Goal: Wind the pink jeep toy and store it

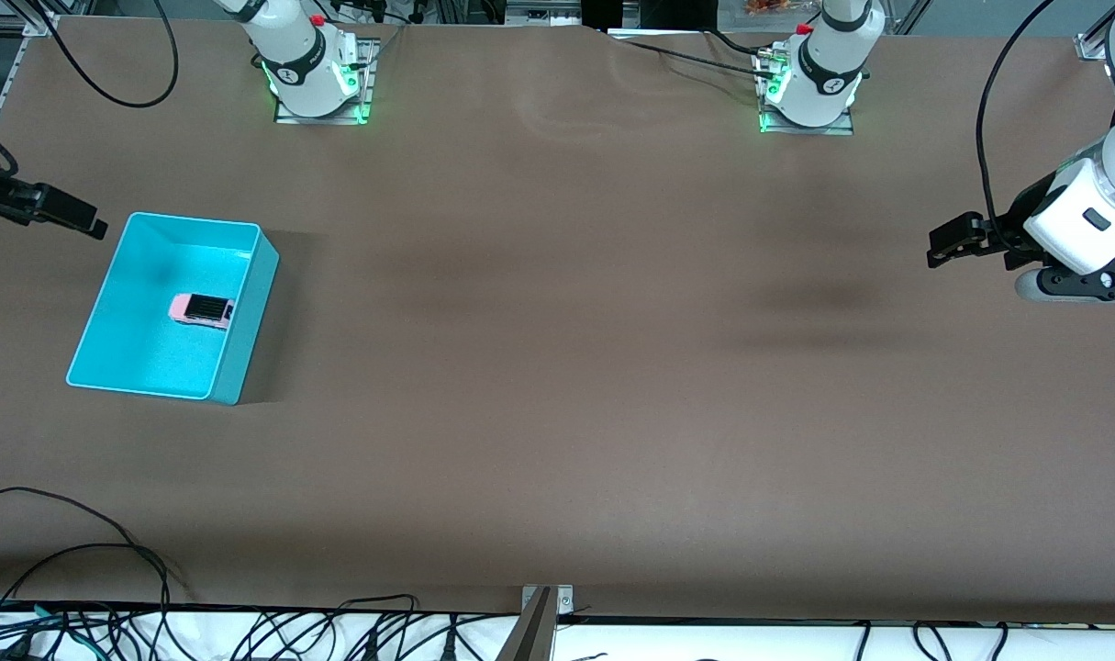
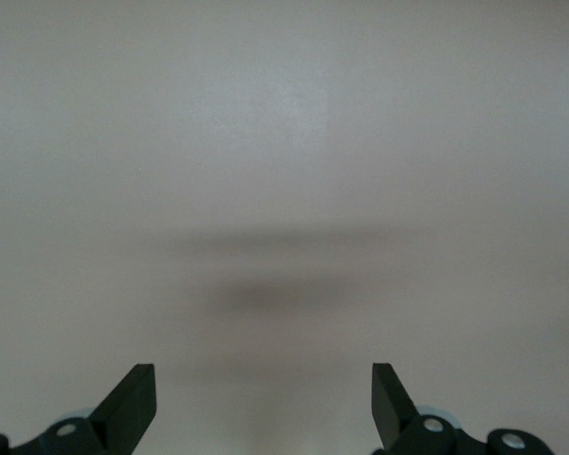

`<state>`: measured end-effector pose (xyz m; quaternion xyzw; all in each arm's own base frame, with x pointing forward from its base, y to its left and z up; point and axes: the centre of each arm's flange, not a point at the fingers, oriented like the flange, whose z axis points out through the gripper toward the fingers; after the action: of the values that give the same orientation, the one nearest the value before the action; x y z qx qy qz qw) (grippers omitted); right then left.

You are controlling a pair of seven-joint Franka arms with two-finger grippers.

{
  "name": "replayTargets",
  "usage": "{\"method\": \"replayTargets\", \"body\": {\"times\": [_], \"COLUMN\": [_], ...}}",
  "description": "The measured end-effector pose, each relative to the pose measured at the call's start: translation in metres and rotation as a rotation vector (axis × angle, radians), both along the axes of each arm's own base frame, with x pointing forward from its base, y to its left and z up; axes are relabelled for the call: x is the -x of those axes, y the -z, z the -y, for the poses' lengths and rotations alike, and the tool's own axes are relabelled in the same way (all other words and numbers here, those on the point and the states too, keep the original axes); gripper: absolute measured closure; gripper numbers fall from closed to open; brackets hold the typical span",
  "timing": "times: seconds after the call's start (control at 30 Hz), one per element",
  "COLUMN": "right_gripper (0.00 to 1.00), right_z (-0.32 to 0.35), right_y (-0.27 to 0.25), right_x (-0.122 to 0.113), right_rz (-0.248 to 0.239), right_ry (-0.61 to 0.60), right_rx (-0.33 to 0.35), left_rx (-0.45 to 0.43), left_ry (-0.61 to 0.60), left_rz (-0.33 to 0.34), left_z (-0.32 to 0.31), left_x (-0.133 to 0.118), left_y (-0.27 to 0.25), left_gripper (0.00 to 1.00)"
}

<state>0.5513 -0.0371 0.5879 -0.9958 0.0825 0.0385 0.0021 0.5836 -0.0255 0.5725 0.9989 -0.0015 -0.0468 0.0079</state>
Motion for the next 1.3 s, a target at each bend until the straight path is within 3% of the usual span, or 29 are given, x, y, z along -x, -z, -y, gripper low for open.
{"method": "replayTargets", "body": {"times": [0.37, 1.3], "right_gripper": [0.00, 0.00], "right_z": [-0.016, -0.018], "right_y": [0.000, -0.002], "right_x": [0.006, 0.004], "right_rz": [0.007, 0.019], "right_ry": [-0.040, -0.046], "right_rx": [0.035, 0.042], "left_rx": [0.000, 0.000], "left_ry": [0.000, 0.000], "left_rz": [0.000, 0.000], "left_z": [0.000, 0.000], "left_x": [0.000, 0.000], "left_y": [0.000, 0.000], "left_gripper": [0.00, 0.00]}}
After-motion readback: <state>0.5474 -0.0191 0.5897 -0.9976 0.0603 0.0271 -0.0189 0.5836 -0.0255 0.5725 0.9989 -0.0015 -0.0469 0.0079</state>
